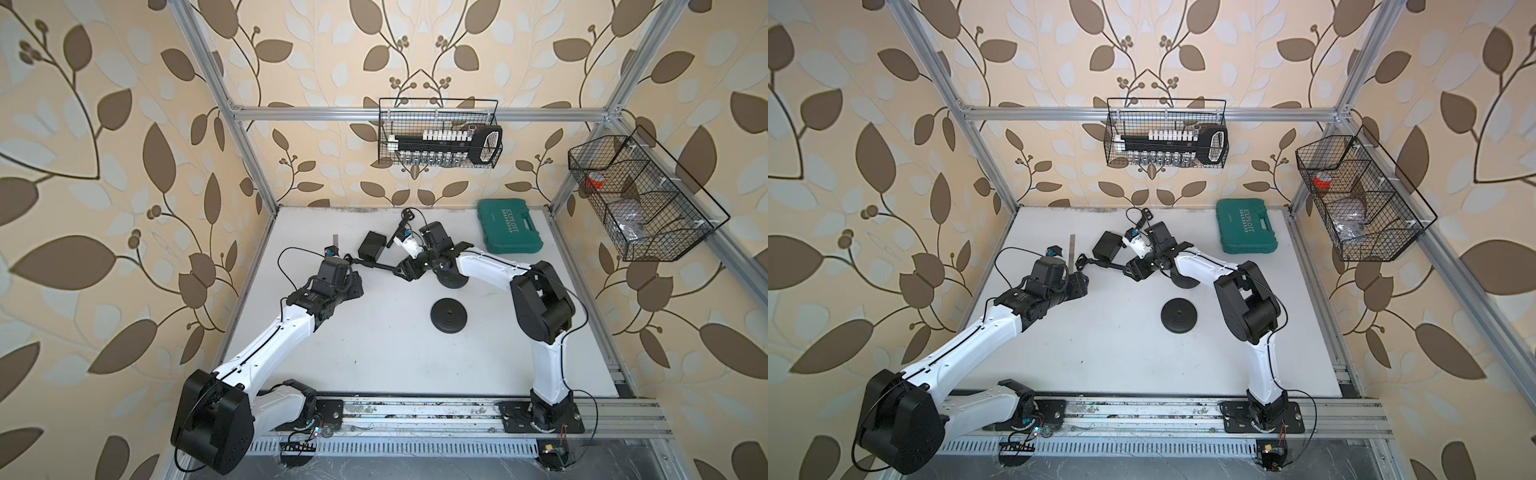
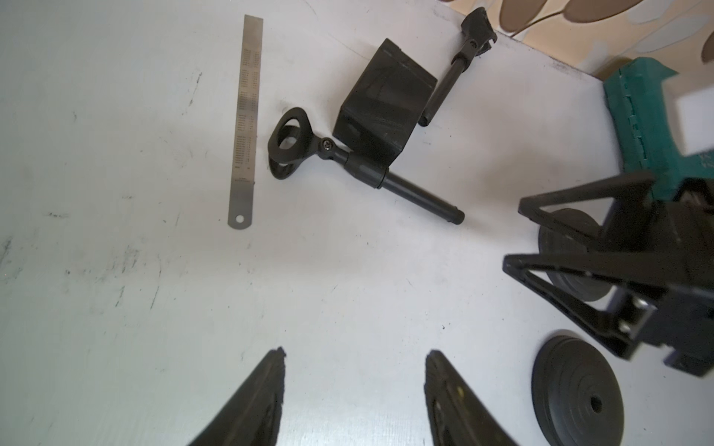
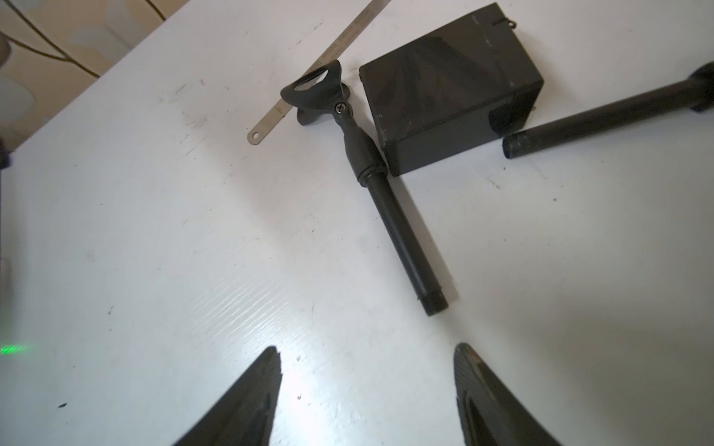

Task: Assemble a microphone stand
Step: Pick up the microphone stand pole from the center of the board.

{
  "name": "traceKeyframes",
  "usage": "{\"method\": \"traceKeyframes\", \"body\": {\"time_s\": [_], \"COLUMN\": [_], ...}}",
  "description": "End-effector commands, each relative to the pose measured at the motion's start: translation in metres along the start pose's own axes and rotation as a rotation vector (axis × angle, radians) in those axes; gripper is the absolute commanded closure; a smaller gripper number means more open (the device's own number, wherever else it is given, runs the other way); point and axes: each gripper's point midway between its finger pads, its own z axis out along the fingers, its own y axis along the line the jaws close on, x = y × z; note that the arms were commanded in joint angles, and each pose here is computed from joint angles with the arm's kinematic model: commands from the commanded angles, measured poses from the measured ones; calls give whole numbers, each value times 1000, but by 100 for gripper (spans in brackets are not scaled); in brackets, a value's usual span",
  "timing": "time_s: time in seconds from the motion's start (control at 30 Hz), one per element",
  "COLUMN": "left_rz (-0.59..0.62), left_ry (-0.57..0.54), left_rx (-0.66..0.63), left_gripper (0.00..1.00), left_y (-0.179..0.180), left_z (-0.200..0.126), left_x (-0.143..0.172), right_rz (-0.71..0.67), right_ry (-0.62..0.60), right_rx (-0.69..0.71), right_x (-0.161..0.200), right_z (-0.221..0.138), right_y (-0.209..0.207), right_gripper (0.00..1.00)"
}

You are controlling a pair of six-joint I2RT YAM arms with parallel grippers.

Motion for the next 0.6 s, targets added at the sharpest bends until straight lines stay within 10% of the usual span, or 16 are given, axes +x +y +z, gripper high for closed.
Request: {"method": "traceKeyframes", "body": {"time_s": [0.0, 0.4, 0.57], "left_rz": [-20, -37, -33], "left_ry": [10, 53, 34], "left_rx": [12, -28, -2], "left_gripper": [39, 39, 23], "left_y": [2, 8, 6], "left_z": [-3, 11, 11], "left_x": [10, 19, 19], "right_rz": [-74, -153, -180], "right_ry": [45, 182, 222], "right_rx": [20, 50, 34], "right_x": [-2, 6, 12], "right_z": [19, 65, 75], "right_y": [-1, -14, -11], "right_gripper": [32, 44, 52]}}
